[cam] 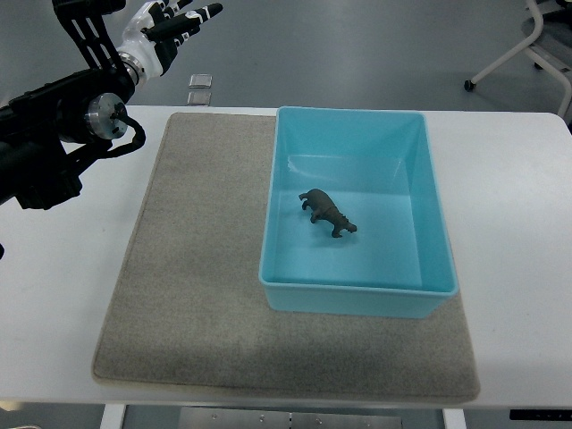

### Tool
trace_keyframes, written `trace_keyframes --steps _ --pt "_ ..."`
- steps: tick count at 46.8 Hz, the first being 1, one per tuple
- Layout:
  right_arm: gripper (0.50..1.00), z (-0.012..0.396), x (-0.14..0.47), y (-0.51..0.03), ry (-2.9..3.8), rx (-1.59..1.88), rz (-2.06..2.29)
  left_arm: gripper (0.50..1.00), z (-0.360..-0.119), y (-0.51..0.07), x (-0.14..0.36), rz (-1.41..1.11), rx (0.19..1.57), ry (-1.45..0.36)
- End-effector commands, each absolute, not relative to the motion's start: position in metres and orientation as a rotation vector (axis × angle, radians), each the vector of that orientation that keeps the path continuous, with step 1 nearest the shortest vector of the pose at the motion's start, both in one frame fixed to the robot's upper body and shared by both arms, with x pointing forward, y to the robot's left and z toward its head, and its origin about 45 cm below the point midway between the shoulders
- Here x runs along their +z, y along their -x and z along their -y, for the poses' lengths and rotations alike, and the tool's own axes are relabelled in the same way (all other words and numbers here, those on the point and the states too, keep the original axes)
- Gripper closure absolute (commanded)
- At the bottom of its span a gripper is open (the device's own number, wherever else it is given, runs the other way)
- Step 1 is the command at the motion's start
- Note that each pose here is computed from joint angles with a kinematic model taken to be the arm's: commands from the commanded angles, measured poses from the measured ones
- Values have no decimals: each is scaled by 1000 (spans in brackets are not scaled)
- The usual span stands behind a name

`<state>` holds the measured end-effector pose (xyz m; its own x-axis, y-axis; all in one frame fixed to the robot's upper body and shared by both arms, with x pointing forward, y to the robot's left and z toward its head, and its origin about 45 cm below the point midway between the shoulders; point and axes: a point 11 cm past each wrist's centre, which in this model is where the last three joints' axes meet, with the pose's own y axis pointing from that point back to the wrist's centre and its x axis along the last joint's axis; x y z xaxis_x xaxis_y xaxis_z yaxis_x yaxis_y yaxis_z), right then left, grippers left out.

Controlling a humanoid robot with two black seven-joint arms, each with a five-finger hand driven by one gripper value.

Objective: Place brown hippo in blue box with left hand

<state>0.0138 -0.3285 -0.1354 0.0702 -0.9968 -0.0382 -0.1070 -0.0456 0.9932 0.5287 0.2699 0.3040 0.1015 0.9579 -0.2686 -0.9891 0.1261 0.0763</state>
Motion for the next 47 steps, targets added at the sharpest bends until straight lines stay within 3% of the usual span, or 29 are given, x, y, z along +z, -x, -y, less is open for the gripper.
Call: trace_keyframes --steps 1,9,15,30,47 --pt "564 329 -135 -14 -1352 -1136 1217 536 -277 -529 300 -324 1412 181" --pt "564 329 -135 -14 -1352 -1135 1216 536 -279 -529 294 -349 1317 244" --pt "564 329 -135 -14 -1352 -1136 1217 534 -293 -527 287 -381 1334 302" --pt "564 329 -135 -14 -1352 -1136 1217 506 -275 -519 277 -428 1210 361" --pt "564 329 -135 -14 -1352 -1136 1217 506 -279 -516 267 -445 1224 372"
